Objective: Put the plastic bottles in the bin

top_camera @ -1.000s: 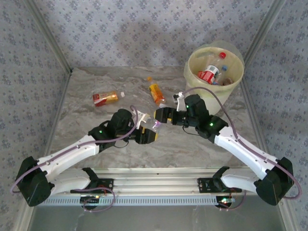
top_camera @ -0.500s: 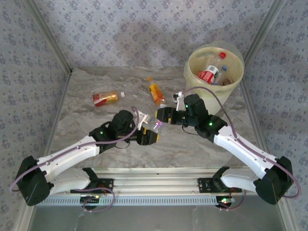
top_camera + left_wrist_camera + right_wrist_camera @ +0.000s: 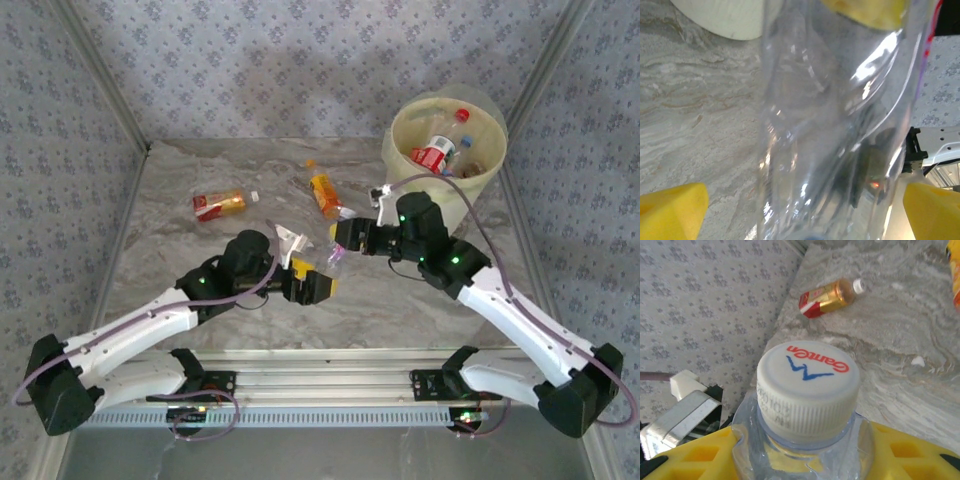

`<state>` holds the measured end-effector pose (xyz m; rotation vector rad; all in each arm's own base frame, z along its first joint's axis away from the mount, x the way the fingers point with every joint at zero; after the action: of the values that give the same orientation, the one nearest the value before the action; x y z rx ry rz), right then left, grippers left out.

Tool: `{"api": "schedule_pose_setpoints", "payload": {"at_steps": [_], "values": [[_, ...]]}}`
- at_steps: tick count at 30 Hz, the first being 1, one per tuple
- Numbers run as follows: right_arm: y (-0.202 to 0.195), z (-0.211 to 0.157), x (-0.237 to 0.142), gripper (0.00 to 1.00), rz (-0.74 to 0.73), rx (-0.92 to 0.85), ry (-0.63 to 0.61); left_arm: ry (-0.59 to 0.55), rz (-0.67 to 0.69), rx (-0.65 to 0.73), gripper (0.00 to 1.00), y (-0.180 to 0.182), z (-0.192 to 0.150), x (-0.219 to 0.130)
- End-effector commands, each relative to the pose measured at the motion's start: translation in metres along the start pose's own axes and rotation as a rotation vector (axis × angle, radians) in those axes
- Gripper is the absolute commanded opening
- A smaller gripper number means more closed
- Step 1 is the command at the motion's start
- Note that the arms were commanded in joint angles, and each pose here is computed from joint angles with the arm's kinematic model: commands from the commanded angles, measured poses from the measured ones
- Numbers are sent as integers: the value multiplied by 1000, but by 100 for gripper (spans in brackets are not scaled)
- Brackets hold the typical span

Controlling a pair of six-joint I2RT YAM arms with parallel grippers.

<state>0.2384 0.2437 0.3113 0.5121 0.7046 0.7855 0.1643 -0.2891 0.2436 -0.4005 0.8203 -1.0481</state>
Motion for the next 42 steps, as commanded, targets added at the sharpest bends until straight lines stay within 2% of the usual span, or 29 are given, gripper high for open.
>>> {"api": "schedule_pose_setpoints", "payload": {"at_steps": [1, 10, 13, 18, 29, 35, 42], "values": [[9, 23, -35, 53, -43, -80, -60, -84, -47, 59, 100, -26, 24, -19], [15, 111, -131, 53, -282, -225, -328, -185, -10, 148, 100, -34, 31, -57], [7, 141, -153, 53, -420, -257, -396, -198, 10, 152, 100, -32, 31, -63], [-8, 183, -168, 53, -567, -294, -461, -190, 36, 146, 100, -27, 28, -65], [-71, 257, -147, 52, -718, -246, -492, -170, 64, 128, 100, -21, 24, -63], [-109, 275, -122, 51, -740, -207, -433, -157, 89, 110, 100, -16, 19, -66], [-141, 277, -91, 52, -703, -142, -350, -160, 102, 86, 100, -11, 16, -67]]}}
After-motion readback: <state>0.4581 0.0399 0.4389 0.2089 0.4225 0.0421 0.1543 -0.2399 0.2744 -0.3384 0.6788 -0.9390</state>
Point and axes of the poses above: each hand's point on the last joint's axis, 136 mm out from that joint toward the fingers, its own x axis out along the fingers, its own y axis along the line the jaws close on, z = x × y, the point moved 2 cm from there along -x, back along the fingers, and after that the axes turned 3 degrees about -x, right-handed, at the moved point
